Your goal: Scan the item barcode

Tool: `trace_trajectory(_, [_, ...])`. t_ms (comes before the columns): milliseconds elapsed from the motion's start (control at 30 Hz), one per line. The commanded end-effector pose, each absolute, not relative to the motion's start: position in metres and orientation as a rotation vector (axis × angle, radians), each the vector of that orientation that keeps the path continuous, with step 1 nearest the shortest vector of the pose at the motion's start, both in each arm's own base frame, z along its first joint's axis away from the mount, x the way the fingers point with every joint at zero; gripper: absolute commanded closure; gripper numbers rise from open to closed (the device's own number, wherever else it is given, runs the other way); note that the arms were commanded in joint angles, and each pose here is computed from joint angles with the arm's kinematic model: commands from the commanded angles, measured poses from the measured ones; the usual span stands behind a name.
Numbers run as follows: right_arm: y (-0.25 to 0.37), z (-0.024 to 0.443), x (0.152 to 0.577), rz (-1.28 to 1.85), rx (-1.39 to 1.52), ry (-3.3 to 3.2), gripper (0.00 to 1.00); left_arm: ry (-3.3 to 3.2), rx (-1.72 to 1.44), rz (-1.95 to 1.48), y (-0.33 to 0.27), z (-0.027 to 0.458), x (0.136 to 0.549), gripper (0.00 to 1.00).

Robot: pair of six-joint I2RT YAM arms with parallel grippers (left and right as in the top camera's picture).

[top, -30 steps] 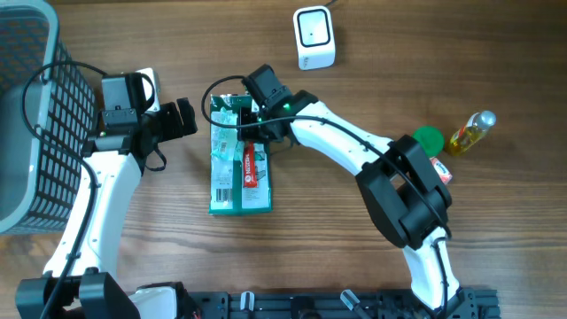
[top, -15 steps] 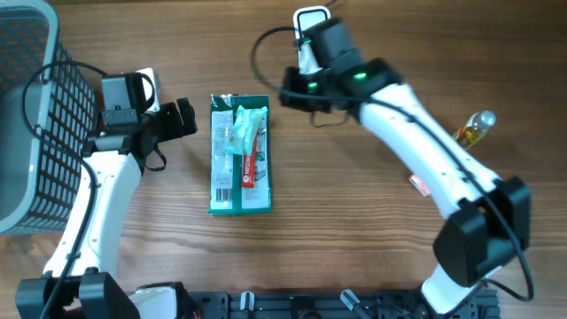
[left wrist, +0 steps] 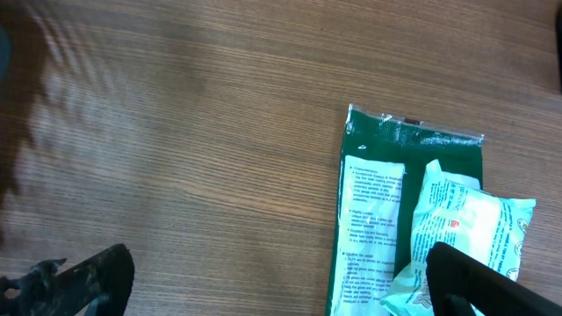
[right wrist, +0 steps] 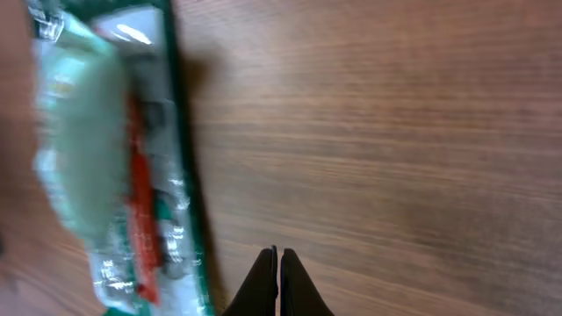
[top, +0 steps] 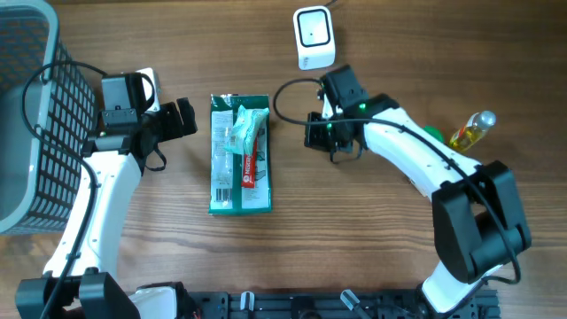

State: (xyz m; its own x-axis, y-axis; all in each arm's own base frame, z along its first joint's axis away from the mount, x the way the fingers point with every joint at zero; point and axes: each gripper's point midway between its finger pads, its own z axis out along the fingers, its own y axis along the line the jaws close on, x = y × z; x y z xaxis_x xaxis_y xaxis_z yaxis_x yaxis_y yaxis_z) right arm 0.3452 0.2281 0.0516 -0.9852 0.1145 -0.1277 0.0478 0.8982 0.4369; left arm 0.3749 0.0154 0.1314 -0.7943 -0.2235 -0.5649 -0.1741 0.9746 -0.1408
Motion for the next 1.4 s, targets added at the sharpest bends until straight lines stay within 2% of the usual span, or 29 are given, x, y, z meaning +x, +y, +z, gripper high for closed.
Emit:
trace_trajectory(0, [0.229, 0.027, 0.331, 0.663, 0.195, 2.949, 0.96, 2.48, -0.239, -0.107, 0.014, 0.143, 0.379, 0.0])
trace_trajectory(67, [0.234, 0.021, 0.329, 0.678, 0.201, 2.936, 0.94, 2.481, -0.239, -0.107, 0.014, 0.143, 0.378, 0.0])
trace_trajectory(100, [0.235, 0.02, 0.328, 0.678, 0.195, 2.934, 0.88, 2.481, -0.239, -0.107, 0.014, 0.143, 0.378, 0.0])
trace_trajectory(133, [0.236, 0.02, 0.328, 0.678, 0.192, 2.933, 0.77, 2.481, -0.239, -0.107, 0.014, 0.143, 0.378, 0.0])
trace_trajectory(200, [0.237, 0.024, 0.328, 0.693, 0.197, 2.932, 0.74, 2.481, -0.239, -0.107, 0.014, 0.143, 0.378, 0.0])
trace_trajectory(300, [0.257, 0.052, 0.337, 0.849, 0.144, 2.878, 0.6, 2.481, -0.239, -0.107, 0.014, 0.143, 0.378, 0.0])
trace_trajectory(333, [0.268, 0.068, 0.346, 0.916, 0.108, 2.821, 0.46, 2.481, -0.239, -0.107, 0.014, 0.143, 0.378, 0.0])
trace_trajectory(400, [0.285, 0.088, 0.361, 1.004, 0.098, 2.722, 0.33, 2.481, -0.239, -0.107, 0.014, 0.143, 0.378, 0.0])
trace_trajectory(500, [0.301, 0.093, 0.377, 0.996, 0.116, 2.629, 0.3, 2.481, -0.239, -0.107, 0.014, 0.143, 0.378, 0.0])
trace_trajectory(567, [0.312, 0.084, 0.385, 0.916, 0.158, 2.579, 0.22, 2.481, -0.239, -0.107, 0.014, 0.143, 0.378, 0.0])
trace_trajectory(667, [0.338, 0.072, 0.386, 0.88, 0.107, 2.522, 0.21, 2.481, -0.239, -0.107, 0.014, 0.143, 0.378, 0.0])
trace_trajectory(733, [0.355, 0.059, 0.383, 0.885, 0.069, 2.504, 0.23, 2.481, -0.239, -0.107, 0.014, 0.143, 0.378, 0.0])
trace_trajectory(867, [0.359, 0.035, 0.378, 0.852, 0.126, 2.541, 0.32, 2.481, -0.239, -0.107, 0.014, 0.143, 0.378, 0.0])
trace_trajectory(900, [0.359, 0.035, 0.378, 0.85, 0.125, 2.542, 0.38, 2.481, -0.24, -0.107, 0.014, 0.143, 0.378, 0.0])
trace_trajectory(933, [0.359, 0.035, 0.378, 0.852, 0.125, 2.541, 0.48, 2.481, -0.239, -0.107, 0.014, 0.143, 0.378, 0.0])
trace_trajectory(967, [0.36, 0.036, 0.38, 0.859, 0.124, 2.532, 0.8, 2.481, -0.239, -0.107, 0.014, 0.143, 0.378, 0.0])
trace_trajectory(1000, [0.36, 0.037, 0.38, 0.862, 0.123, 2.527, 0.96, 2.481, -0.239, -0.107, 0.014, 0.143, 0.378, 0.0])
trace_trajectory(1100, [0.362, 0.055, 0.384, 0.906, 0.103, 2.49, 0.96, 2.481, -0.24, -0.107, 0.014, 0.143, 0.378, 0.0])
trace_trajectory(1267, [0.343, 0.141, 0.385, 0.978, -0.01, 2.368, 0.96, 2.481, -0.239, -0.107, 0.014, 0.143, 0.378, 0.0])
trace_trajectory(1367, [0.314, 0.169, 0.38, 0.946, 0.042, 2.375, 0.96, 2.481, -0.239, -0.107, 0.014, 0.143, 0.378, 0.0])
